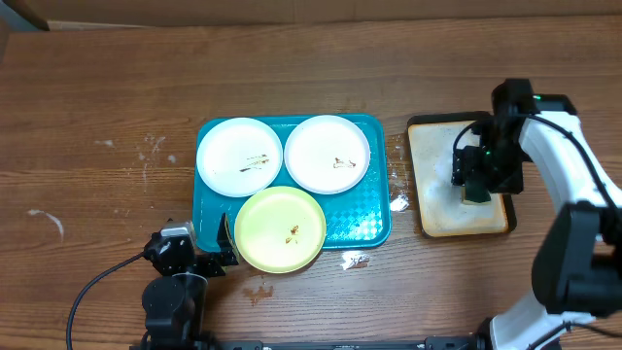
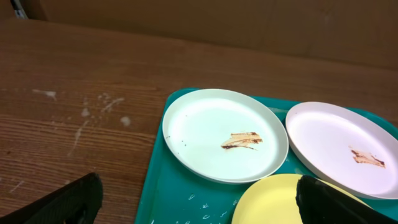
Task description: Clean dirty plates on tray and stack at the side
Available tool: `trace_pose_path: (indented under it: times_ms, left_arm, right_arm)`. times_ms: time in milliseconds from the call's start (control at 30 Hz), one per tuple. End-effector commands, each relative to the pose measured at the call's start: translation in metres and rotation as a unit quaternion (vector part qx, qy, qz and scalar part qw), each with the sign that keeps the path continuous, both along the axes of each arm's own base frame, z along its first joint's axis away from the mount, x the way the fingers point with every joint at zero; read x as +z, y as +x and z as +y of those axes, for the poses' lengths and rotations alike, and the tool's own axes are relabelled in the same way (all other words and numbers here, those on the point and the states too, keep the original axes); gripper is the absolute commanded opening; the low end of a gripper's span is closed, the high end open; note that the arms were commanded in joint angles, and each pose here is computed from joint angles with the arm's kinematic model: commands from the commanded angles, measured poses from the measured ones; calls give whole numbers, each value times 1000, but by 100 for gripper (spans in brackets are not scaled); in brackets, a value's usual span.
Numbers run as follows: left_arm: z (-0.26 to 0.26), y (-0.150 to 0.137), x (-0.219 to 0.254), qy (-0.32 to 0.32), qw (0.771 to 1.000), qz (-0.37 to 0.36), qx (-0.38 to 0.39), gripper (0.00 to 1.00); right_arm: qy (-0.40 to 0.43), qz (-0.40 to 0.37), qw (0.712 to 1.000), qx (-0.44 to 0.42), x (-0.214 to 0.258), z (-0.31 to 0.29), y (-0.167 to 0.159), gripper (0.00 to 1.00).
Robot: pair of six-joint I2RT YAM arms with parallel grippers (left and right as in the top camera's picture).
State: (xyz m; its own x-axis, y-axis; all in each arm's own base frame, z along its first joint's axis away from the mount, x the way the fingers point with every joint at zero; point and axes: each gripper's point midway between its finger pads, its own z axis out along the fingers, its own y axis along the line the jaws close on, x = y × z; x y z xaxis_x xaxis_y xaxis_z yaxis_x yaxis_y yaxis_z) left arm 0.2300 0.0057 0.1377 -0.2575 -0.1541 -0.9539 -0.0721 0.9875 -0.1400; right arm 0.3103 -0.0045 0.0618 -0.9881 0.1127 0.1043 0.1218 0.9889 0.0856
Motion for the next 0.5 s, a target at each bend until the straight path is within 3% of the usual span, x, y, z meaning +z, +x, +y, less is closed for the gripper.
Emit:
trace_pose_path:
  times_ms: [0, 467]
  left_arm:
    - [2, 0, -3, 0, 1000, 1, 4, 100]
    - [2, 0, -3, 0, 1000, 1, 4, 100]
  right_arm:
    - [4, 10, 1000, 8, -10, -1, 0, 79]
    - [23, -18, 998, -61, -19, -44, 13, 78]
